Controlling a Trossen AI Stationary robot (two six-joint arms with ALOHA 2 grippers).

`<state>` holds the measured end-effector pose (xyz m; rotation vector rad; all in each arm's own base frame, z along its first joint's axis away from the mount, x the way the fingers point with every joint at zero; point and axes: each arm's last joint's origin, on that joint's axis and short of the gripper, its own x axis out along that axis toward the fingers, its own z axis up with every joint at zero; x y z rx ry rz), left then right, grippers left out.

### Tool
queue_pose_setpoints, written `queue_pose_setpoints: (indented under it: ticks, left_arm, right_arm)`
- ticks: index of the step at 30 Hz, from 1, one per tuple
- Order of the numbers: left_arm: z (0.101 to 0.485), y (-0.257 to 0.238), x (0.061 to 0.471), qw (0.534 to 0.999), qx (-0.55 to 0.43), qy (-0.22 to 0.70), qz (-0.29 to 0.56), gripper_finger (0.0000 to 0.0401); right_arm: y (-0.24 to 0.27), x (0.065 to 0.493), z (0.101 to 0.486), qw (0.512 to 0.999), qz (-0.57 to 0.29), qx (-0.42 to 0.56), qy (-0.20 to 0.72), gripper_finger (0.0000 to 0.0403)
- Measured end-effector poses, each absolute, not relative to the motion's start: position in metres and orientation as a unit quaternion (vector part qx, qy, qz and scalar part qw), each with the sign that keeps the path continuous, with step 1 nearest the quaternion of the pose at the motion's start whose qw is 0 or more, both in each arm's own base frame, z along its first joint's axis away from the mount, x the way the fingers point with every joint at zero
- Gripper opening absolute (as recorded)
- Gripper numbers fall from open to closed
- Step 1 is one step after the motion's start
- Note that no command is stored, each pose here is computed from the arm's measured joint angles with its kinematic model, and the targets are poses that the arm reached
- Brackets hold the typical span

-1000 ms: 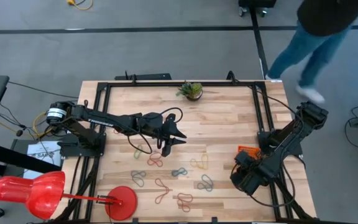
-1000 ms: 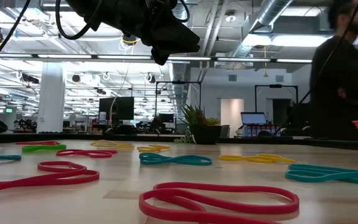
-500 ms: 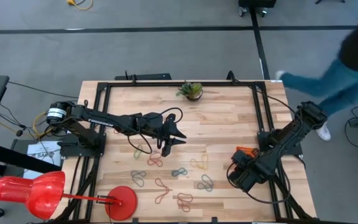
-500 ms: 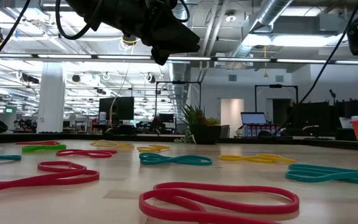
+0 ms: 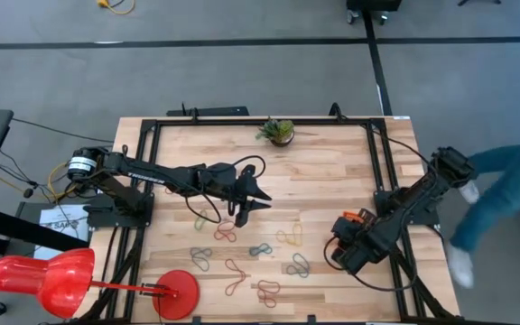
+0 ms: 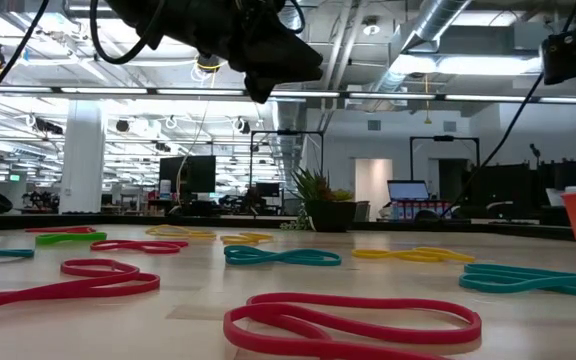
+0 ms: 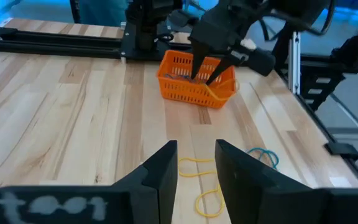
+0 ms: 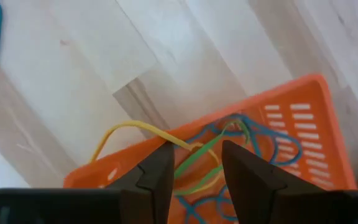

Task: Pick and place rubber bands into bin
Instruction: Put the yellow rubber band into the orange basket

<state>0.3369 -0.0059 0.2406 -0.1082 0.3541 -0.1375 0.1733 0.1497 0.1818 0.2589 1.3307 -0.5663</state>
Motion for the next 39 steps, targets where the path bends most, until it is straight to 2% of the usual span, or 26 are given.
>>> queue_pose_setpoints:
  ticks: [8,17,31,39]
  left_arm:
    - [0.247,-0.006,0.339,0.985,-0.057,0.144,-0.07,0.0098]
    - [0.248,-0.006,0.339,0.986,-0.063,0.135,-0.069,0.0098]
    - [0.248,-0.006,0.339,0.986,-0.058,0.137,-0.07,0.0098]
    - [0.248,-0.006,0.339,0.987,-0.055,0.136,-0.069,0.0098]
  right_arm:
    - [0.135,0.188,0.182,0.745,-0.265,0.119,0.601,0.0091]
    - [0.118,0.199,0.182,0.734,-0.296,0.145,0.594,0.0007]
    - [0.139,0.176,0.182,0.675,-0.325,0.207,0.629,0.0003]
    - [0.154,0.176,0.197,0.75,-0.319,0.176,0.552,0.0002]
